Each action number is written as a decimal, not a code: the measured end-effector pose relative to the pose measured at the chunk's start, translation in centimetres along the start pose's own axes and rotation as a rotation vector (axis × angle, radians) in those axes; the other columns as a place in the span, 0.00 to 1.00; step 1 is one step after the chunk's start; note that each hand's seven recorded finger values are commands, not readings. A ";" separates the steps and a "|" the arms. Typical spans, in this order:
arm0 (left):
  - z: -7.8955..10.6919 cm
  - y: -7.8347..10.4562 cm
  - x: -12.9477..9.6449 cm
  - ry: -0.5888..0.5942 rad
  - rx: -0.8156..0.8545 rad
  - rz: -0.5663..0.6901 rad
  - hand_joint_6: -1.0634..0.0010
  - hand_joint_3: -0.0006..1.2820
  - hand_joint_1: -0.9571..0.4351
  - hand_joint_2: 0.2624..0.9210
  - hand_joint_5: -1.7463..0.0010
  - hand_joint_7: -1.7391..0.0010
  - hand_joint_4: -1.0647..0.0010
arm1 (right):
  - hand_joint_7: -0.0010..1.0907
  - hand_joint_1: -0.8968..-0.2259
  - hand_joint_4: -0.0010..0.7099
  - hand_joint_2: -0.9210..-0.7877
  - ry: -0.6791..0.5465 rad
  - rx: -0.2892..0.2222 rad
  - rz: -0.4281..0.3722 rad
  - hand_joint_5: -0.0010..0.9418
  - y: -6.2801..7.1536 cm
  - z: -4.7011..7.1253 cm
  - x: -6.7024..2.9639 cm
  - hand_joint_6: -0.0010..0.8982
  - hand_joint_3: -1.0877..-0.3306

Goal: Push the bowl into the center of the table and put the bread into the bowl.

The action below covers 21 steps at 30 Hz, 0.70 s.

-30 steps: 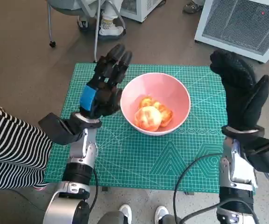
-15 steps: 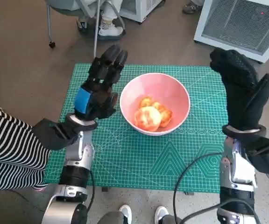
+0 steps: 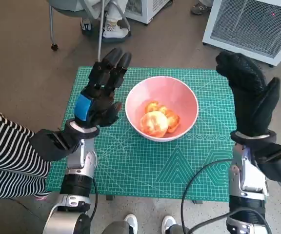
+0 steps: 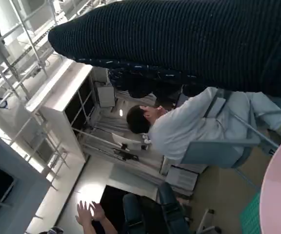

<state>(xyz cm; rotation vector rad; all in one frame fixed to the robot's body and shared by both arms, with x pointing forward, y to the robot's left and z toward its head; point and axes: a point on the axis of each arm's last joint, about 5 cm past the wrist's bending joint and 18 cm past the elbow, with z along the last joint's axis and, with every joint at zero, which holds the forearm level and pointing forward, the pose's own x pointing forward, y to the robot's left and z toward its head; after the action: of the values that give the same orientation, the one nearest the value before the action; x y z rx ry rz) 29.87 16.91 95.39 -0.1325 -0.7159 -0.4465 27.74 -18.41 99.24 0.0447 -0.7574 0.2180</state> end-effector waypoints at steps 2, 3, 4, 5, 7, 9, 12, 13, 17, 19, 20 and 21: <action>-0.1 0.1 -0.2 0.001 -0.008 0.009 1.00 0.34 0.15 1.00 1.00 0.85 0.96 | 0.37 0.26 0.26 0.00 0.003 0.002 0.003 0.00 0.0 -0.1 -0.02 0.15 0.55; -0.2 0.1 -0.2 0.000 -0.010 0.013 1.00 0.34 0.15 1.00 1.00 0.85 0.96 | 0.37 0.27 0.26 0.00 0.005 0.002 0.005 0.01 0.0 -0.1 -0.03 0.15 0.55; -0.2 0.1 -0.3 0.000 -0.010 0.016 1.00 0.34 0.15 1.00 1.00 0.85 0.96 | 0.37 0.27 0.26 0.00 0.006 0.003 0.006 0.01 0.0 -0.1 -0.04 0.15 0.55; -0.2 0.1 -0.3 0.001 -0.011 0.018 1.00 0.34 0.15 1.00 1.00 0.85 0.95 | 0.37 0.27 0.26 0.00 0.008 0.004 0.007 0.01 0.0 -0.1 -0.05 0.15 0.55; -0.3 0.1 -0.4 0.004 -0.013 0.020 1.00 0.34 0.15 1.00 1.00 0.85 0.95 | 0.37 0.27 0.26 0.00 0.010 0.005 0.010 0.01 0.0 -0.2 -0.06 0.15 0.56; -0.3 0.2 -0.4 0.004 -0.014 0.019 0.99 0.34 0.15 1.00 1.00 0.85 0.95 | 0.37 0.27 0.27 0.00 0.012 0.007 0.013 0.01 0.0 -0.2 -0.07 0.15 0.56; -0.3 0.2 -0.4 0.002 -0.013 0.018 0.99 0.34 0.15 1.00 1.00 0.85 0.95 | 0.37 0.28 0.27 0.00 0.013 0.009 0.016 0.01 0.0 -0.3 -0.05 0.15 0.56; -0.3 0.2 -0.3 0.002 -0.013 0.018 0.99 0.34 0.15 1.00 1.00 0.85 0.95 | 0.37 0.28 0.27 0.00 0.013 0.010 0.018 0.01 0.0 -0.3 -0.03 0.15 0.56; -0.3 0.2 -0.3 0.004 -0.012 0.016 0.99 0.34 0.15 1.00 1.00 0.85 0.95 | 0.37 0.29 0.27 0.00 0.013 0.011 0.023 0.01 0.0 -0.3 0.01 0.16 0.56; -0.3 0.2 -0.2 0.005 -0.012 0.015 0.99 0.34 0.15 1.00 1.00 0.85 0.95 | 0.37 0.29 0.27 0.00 0.014 0.011 0.023 0.01 0.0 -0.3 -0.01 0.16 0.56; -0.3 0.2 -0.2 0.006 -0.011 0.015 0.99 0.34 0.15 1.00 1.00 0.85 0.95 | 0.37 0.29 0.28 0.00 0.015 0.012 0.023 0.01 0.0 -0.4 -0.01 0.16 0.56; -0.3 0.3 -0.2 0.006 -0.010 0.015 0.99 0.34 0.15 1.00 1.00 0.85 0.95 | 0.37 0.29 0.28 0.00 0.016 0.012 0.023 0.01 0.0 -0.4 -0.03 0.16 0.56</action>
<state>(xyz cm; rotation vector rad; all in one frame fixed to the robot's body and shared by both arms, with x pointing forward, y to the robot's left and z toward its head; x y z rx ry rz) 30.07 17.10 95.02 -0.1456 -0.7060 -0.4366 27.99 -18.37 98.93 0.0454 -0.7407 0.2444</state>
